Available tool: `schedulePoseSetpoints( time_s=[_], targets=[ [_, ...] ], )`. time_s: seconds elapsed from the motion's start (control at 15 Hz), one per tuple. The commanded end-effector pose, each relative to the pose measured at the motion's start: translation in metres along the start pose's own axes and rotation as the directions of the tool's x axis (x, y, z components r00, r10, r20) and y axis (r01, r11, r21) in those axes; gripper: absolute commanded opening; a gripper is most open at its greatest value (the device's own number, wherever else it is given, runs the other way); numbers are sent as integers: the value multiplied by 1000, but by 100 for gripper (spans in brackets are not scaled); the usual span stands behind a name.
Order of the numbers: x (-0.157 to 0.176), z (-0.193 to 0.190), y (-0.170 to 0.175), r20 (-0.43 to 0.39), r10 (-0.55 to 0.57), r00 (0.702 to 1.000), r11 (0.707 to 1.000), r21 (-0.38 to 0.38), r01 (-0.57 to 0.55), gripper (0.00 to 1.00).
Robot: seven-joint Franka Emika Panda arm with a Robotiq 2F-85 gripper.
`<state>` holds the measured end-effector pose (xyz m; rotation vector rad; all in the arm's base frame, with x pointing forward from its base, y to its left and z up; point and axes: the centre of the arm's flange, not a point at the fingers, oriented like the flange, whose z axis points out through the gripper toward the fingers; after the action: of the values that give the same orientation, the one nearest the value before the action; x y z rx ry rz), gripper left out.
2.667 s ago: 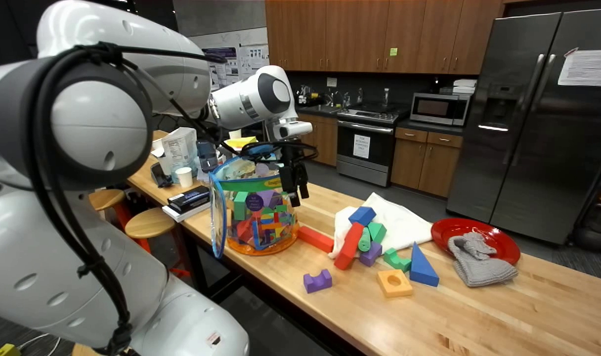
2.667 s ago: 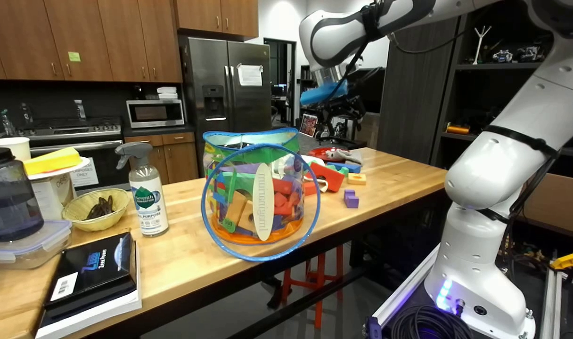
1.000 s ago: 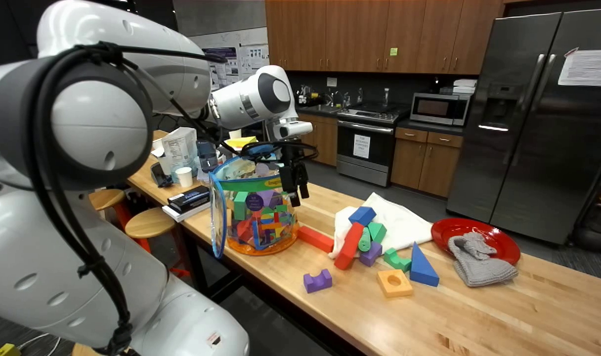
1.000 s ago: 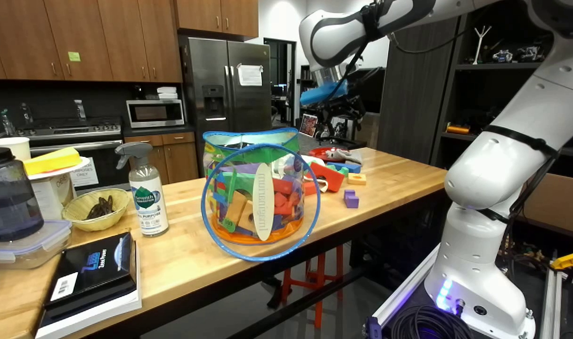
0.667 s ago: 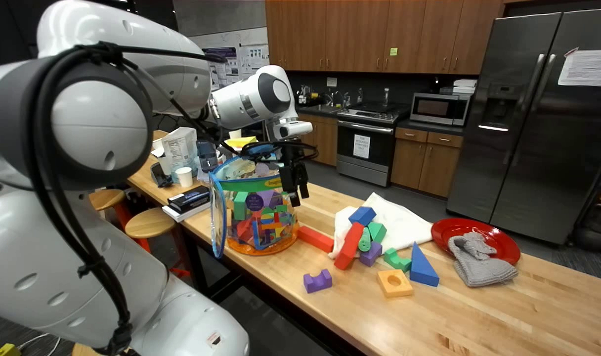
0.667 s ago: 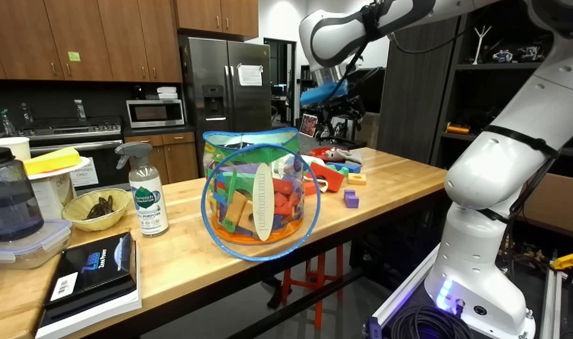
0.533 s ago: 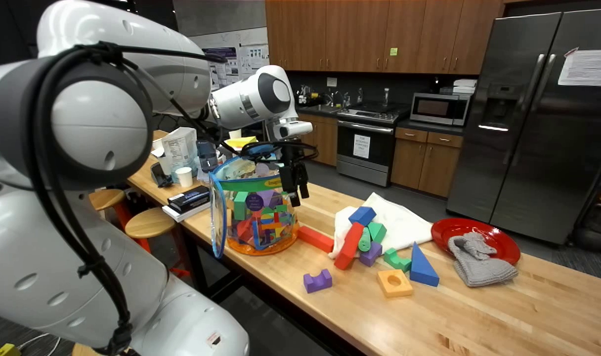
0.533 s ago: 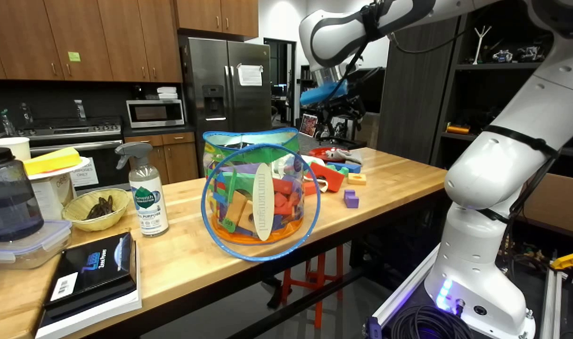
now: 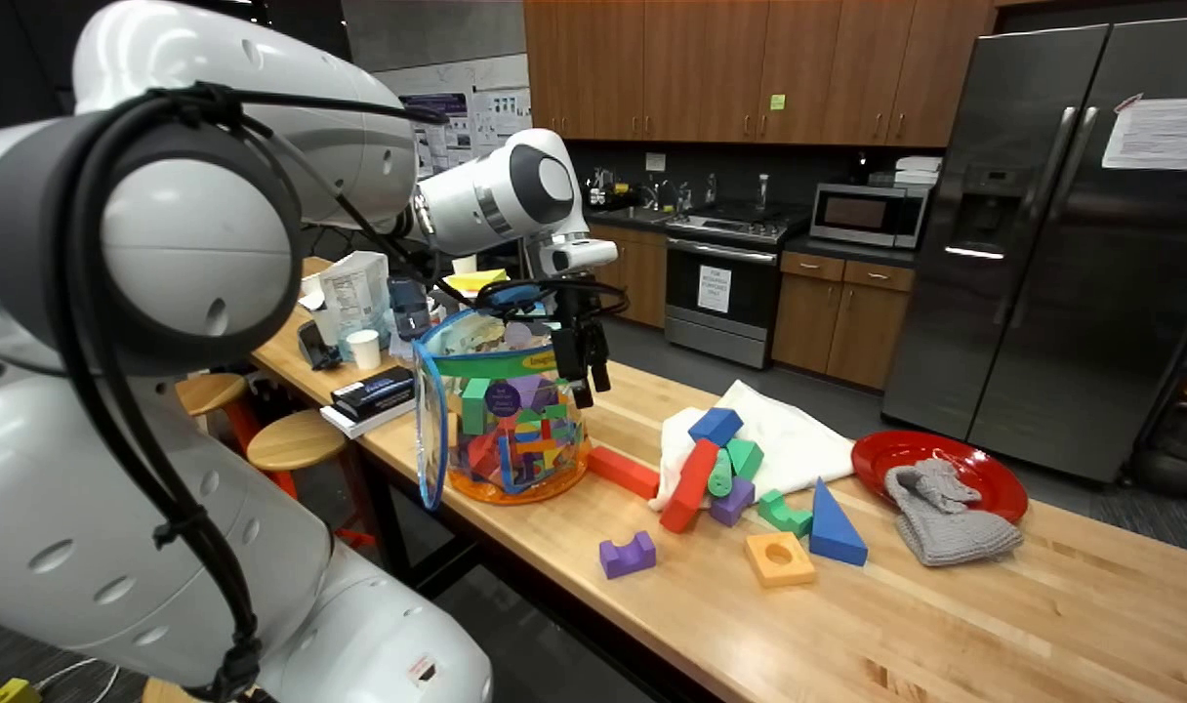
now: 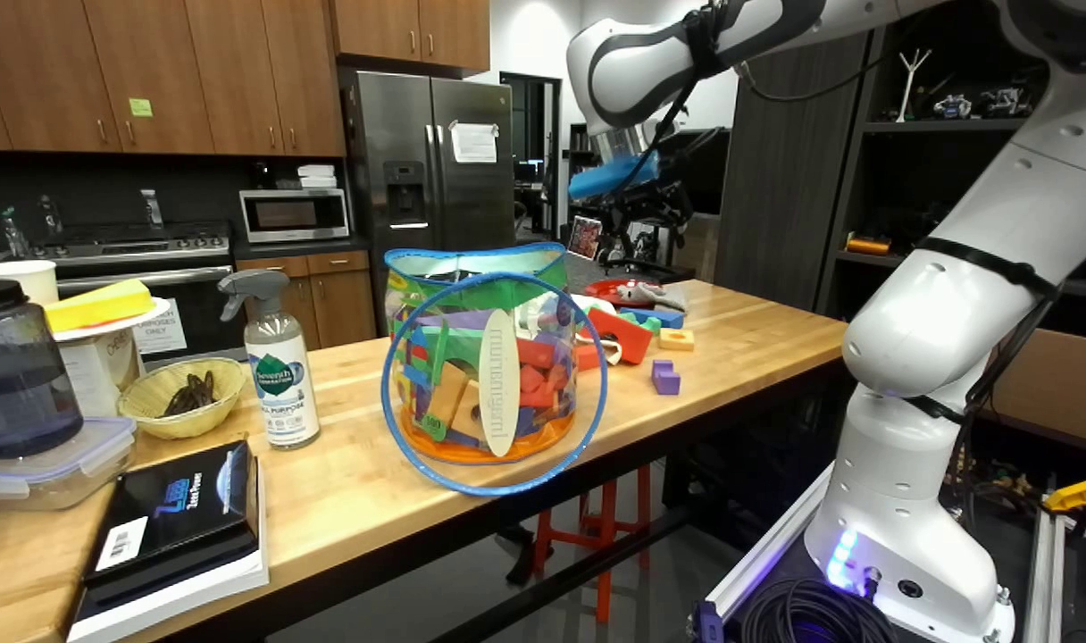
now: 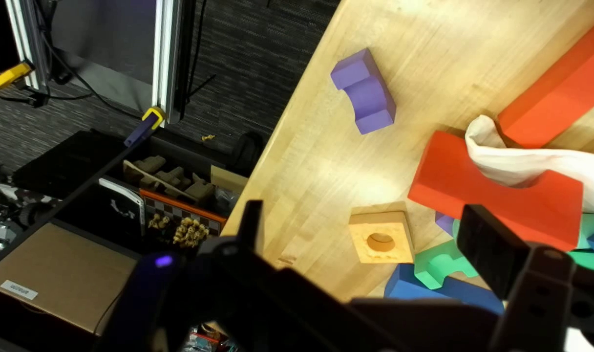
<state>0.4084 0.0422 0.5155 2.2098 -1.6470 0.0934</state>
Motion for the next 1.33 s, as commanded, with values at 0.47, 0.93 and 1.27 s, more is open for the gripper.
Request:
schedulePoseSetpoints(
  time_s=[0.47, 0.93, 1.27],
  targets=[
    [-11, -5, -7, 0, -11, 1000, 1000, 7, 11, 100],
    [-11, 11, -17, -6, 10, 1000, 998, 64, -10, 100],
    [-13, 54, -19, 27, 37, 999, 998, 52, -38, 100]
  ],
)
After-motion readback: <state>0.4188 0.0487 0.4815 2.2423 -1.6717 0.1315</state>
